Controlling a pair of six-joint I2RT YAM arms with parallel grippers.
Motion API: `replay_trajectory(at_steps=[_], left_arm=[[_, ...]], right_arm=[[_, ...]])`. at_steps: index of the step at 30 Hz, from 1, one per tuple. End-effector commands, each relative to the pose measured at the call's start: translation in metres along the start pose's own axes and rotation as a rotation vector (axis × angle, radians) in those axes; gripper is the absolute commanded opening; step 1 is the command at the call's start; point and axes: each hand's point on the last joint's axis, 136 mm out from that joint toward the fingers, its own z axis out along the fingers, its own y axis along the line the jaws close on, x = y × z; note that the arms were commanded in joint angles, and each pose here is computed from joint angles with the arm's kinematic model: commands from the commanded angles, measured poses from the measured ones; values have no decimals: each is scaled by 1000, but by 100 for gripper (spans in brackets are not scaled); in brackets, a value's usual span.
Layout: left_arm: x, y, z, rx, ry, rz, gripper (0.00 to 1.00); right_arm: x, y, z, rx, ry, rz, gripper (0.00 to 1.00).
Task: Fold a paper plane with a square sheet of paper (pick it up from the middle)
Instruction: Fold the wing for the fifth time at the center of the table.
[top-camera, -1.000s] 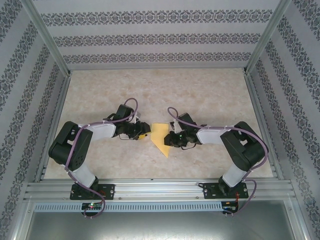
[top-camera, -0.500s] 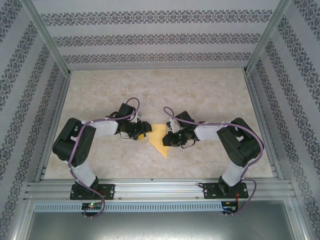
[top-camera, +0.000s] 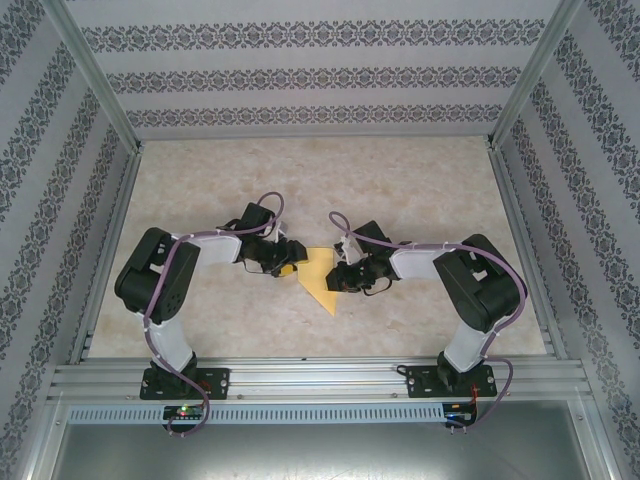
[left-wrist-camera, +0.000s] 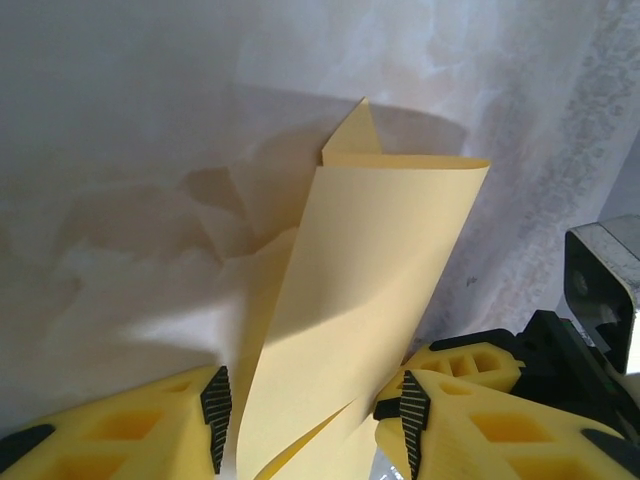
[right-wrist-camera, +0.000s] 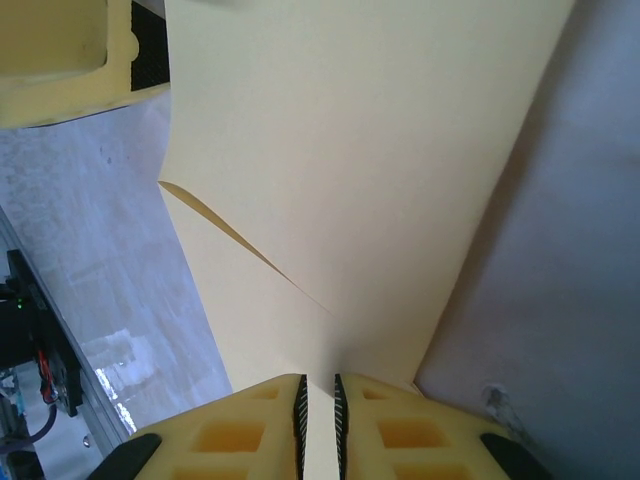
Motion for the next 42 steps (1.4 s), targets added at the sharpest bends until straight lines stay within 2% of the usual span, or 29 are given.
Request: replay_trajectory(at_steps=[1,9,18,23,27,32,33,37,42], left_arm=[[-1,-7,4,36,29,28,49],[0,-15,6,77,50,44,43],[-2,-24,5,117,51,53,50],[-1,-32,9,173,85,53,49],[-4,-28,12,146,89,52,42],[-5,-27,10,127,76,52,24],[-5,-26,9,116,68,53,19],[-8,-16,3,56,4,33,8],[-8,-13,-8,53,-78,-19,4]], right_arm=[[0,-11,3,24,12,1,19],[-1,-11,4,19,15,2,20],[-1,-12,3,15,11,5,20],[-2,-12,2,13,8,3,20],[-2,-12,2,8,10,0,20],[-5,-9,-2,1,-9,-2,21],[-7,-5,-4,-9,-21,-2,23],[-18,13,-17,-50,-102,-10,28],[-21,30,-31,-70,-173,-5,29]])
